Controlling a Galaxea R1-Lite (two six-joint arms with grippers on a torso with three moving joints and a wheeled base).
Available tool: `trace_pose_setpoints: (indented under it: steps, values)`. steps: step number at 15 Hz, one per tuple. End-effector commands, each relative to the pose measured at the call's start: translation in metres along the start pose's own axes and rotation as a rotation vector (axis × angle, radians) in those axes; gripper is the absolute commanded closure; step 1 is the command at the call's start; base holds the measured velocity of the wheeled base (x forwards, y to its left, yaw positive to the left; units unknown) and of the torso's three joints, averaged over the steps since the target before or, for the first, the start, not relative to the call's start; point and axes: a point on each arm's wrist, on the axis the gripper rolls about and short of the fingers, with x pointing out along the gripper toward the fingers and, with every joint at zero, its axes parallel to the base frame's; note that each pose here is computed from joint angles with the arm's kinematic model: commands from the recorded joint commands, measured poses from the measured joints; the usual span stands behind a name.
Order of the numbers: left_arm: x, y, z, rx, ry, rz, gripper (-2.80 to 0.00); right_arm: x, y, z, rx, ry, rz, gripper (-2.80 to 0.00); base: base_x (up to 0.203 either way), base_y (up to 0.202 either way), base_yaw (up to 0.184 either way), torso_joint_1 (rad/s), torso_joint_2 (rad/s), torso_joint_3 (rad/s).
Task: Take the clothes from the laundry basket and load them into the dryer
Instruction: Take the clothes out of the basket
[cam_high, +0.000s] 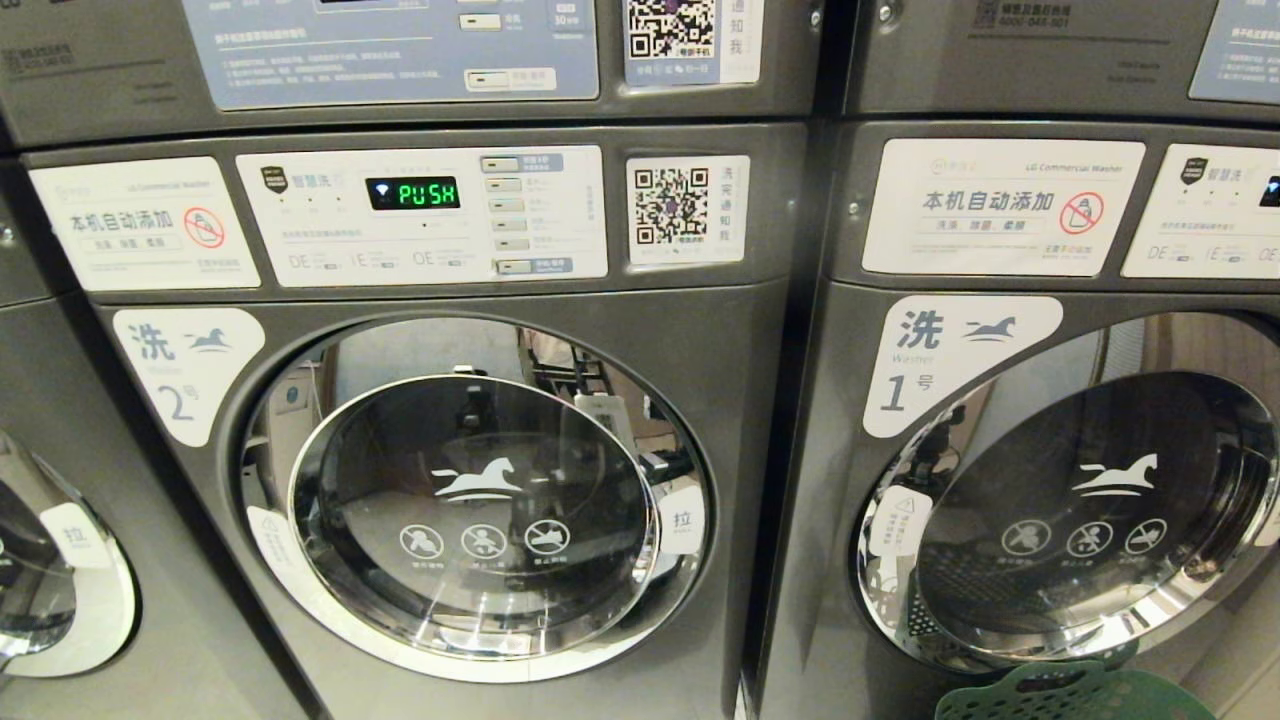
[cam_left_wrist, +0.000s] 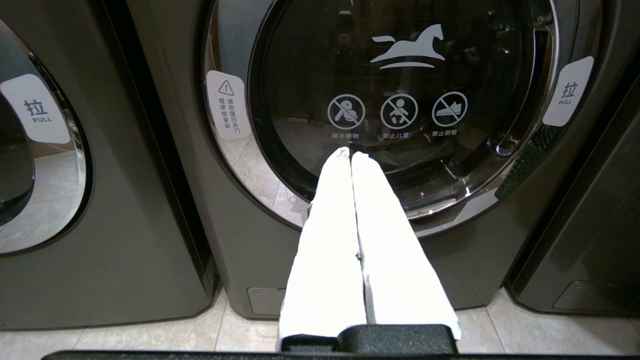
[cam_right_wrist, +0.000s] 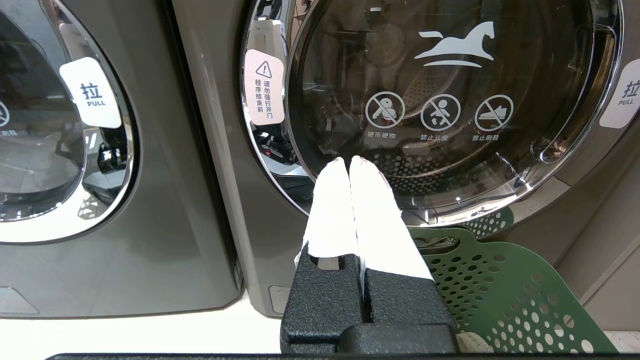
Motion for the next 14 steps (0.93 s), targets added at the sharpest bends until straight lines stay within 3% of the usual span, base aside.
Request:
trace_pose_setpoints:
  steps: [1, 14]
  values:
    - [0.0000, 0.0000, 0.0000, 0.003, 0.000, 0.000, 0.00, 0.0000, 0.0000, 0.0000, 0.001, 0.000, 0.000, 0.00, 0.000, 0.000, 0.000, 0.000, 0.00, 0.000]
    - [0.0000, 0.0000, -0.0002, 0.005, 0.001, 0.000, 0.00, 0.0000, 0.0000, 0.0000, -0.004, 0.000, 0.000, 0.00, 0.000, 0.000, 0.000, 0.000, 0.00, 0.000]
